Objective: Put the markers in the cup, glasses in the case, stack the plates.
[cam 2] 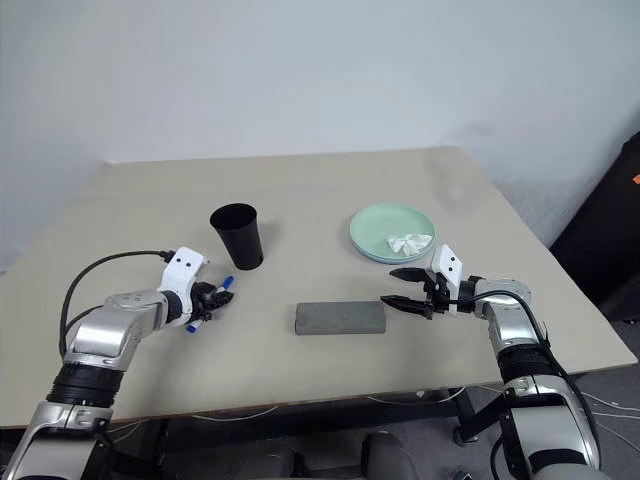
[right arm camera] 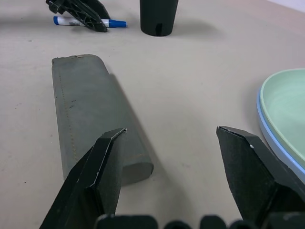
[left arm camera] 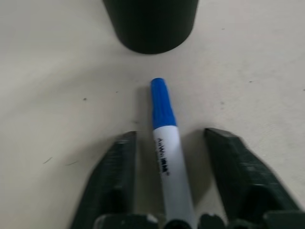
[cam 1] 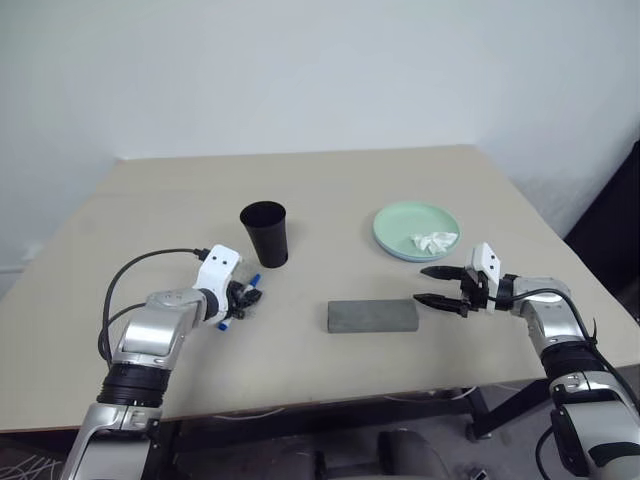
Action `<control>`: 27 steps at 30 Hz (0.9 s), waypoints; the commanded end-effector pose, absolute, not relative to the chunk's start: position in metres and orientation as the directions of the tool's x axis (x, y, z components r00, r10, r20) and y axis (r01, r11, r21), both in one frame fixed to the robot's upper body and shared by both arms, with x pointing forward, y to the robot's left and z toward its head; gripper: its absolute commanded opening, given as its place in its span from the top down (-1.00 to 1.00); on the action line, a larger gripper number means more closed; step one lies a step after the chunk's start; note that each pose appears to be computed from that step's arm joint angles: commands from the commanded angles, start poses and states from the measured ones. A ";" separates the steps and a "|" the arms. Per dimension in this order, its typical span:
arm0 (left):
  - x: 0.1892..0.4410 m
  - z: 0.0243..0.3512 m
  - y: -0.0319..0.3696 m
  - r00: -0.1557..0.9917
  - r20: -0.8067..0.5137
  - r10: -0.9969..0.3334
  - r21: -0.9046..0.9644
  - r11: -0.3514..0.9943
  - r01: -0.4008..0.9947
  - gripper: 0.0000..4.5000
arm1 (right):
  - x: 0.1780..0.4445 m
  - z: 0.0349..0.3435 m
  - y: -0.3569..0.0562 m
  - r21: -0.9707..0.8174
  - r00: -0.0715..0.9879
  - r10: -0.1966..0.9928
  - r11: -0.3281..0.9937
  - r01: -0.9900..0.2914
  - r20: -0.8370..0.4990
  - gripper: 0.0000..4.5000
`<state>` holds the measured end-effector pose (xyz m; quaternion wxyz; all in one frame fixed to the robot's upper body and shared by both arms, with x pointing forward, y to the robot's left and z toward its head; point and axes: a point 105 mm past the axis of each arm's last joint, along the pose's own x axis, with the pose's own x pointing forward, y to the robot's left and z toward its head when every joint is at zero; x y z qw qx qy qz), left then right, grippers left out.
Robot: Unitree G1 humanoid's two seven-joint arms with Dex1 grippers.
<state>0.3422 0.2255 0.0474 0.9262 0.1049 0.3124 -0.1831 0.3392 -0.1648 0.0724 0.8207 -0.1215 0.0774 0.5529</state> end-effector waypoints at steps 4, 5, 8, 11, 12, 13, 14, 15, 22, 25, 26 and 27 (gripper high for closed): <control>0.346 0.054 0.228 0.751 -0.610 -0.254 0.117 0.908 0.402 0.94 | 0.346 0.088 -0.163 -0.165 0.391 0.892 0.360 -0.918 -0.227 -0.45; 0.347 0.055 0.227 0.751 -0.605 -0.262 0.116 0.905 0.410 0.94 | 0.346 0.088 -0.163 -0.165 0.391 0.892 0.361 -0.918 -0.227 -0.45; 0.349 0.065 0.217 0.763 -0.562 -0.320 0.110 0.885 0.453 0.94 | 0.346 0.088 -0.163 -0.166 0.393 0.891 0.362 -0.917 -0.227 -0.45; 0.347 0.082 0.189 0.745 -0.475 -0.469 0.093 0.815 0.572 0.94 | 0.347 0.089 -0.164 -0.168 0.397 0.890 0.366 -0.916 -0.226 -0.45; 0.342 0.087 0.172 0.711 -0.445 -0.545 0.094 0.761 0.642 0.94 | 0.348 0.089 -0.163 -0.168 0.398 0.889 0.367 -0.915 -0.226 -0.45; 0.337 0.092 0.159 0.674 -0.423 -0.606 0.099 0.708 0.699 0.94 | 0.348 0.089 -0.163 -0.168 0.399 0.889 0.367 -0.915 -0.226 -0.45; 0.333 0.096 0.145 0.634 -0.401 -0.661 0.105 0.655 0.749 0.94 | 0.349 0.089 -0.163 -0.169 0.399 0.889 0.367 -0.915 -0.226 -0.45; 0.331 0.102 0.133 0.601 -0.376 -0.705 0.116 0.608 0.785 0.94 | 0.349 0.089 -0.162 -0.170 0.398 0.889 0.367 -0.915 -0.226 -0.45; 0.371 0.167 0.109 0.662 -0.060 -0.747 0.173 0.645 0.744 0.94 | 0.354 0.093 -0.159 -0.187 0.405 0.888 0.369 -0.911 -0.220 -0.45; 0.402 0.205 0.116 0.762 0.130 -0.635 0.234 0.766 0.599 0.94 | 0.354 0.094 -0.159 -0.194 0.412 0.886 0.375 -0.907 -0.212 -0.45; 0.412 0.213 0.122 0.799 0.175 -0.575 0.257 0.810 0.527 0.94 | 0.354 0.094 -0.158 -0.194 0.413 0.886 0.376 -0.906 -0.211 -0.45; 0.420 0.221 0.127 0.824 0.212 -0.525 0.278 0.841 0.464 0.94 | 0.354 0.093 -0.158 -0.194 0.413 0.886 0.376 -0.906 -0.209 -0.45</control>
